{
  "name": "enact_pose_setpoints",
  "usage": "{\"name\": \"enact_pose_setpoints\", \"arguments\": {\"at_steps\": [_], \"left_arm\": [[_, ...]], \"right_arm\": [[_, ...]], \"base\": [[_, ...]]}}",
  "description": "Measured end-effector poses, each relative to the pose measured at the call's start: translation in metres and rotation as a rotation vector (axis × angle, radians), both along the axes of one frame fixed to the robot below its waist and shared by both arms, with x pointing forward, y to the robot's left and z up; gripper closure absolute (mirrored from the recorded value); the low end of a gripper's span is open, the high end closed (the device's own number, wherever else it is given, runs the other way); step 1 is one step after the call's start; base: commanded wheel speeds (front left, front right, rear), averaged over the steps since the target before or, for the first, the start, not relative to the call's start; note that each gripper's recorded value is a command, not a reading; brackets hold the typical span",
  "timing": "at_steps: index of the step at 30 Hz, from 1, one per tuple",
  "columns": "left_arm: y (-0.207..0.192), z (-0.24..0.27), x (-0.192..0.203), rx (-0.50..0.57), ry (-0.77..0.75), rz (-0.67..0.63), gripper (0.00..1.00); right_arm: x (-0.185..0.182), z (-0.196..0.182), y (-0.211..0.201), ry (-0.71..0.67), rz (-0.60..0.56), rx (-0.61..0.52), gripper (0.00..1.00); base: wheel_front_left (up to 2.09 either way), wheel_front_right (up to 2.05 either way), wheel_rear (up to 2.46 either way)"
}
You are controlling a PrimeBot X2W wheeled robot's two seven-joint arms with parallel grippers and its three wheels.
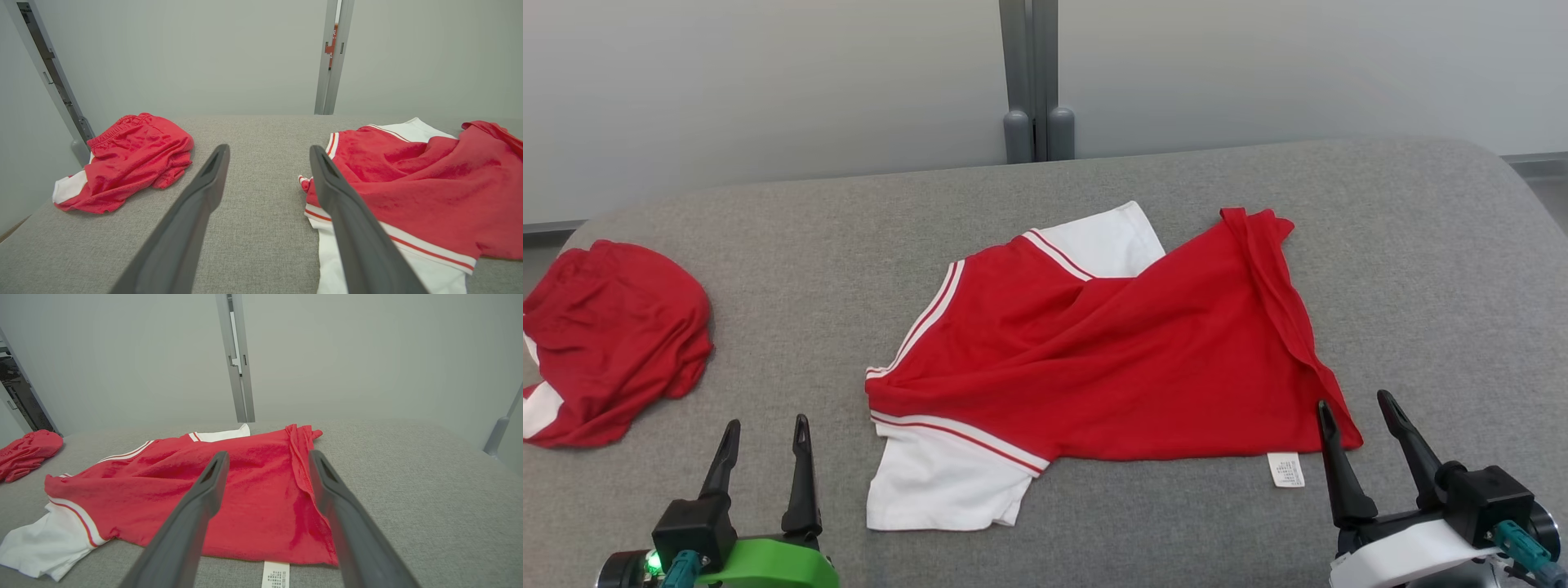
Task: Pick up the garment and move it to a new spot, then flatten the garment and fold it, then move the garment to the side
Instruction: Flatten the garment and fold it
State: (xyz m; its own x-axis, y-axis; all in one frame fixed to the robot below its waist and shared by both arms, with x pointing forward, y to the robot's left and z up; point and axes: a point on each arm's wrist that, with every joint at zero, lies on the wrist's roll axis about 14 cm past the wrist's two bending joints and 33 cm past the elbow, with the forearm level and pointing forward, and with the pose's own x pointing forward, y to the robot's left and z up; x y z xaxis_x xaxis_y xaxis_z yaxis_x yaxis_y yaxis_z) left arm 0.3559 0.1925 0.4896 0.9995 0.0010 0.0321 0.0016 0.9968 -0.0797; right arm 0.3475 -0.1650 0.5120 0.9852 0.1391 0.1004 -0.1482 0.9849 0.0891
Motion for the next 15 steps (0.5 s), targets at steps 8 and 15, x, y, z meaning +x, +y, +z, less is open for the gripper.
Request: {"name": "enact_pose_setpoints", "arguments": {"at_steps": [8,15], "left_arm": [[0.001,0.000,0.000,0.000,0.001,0.004,0.00],[0.000,-0.008,0.000,-0.012,0.025,0.000,0.00]], "right_arm": [[0.001,-0.002,0.001,0.008,0.003,-0.002,0.00],[0.004,-0.013,-0.003,0.041,-0.012,-0.009,0.00]], "base": [[0.00,0.00,0.00],[0.00,0.00,0.00]]}}
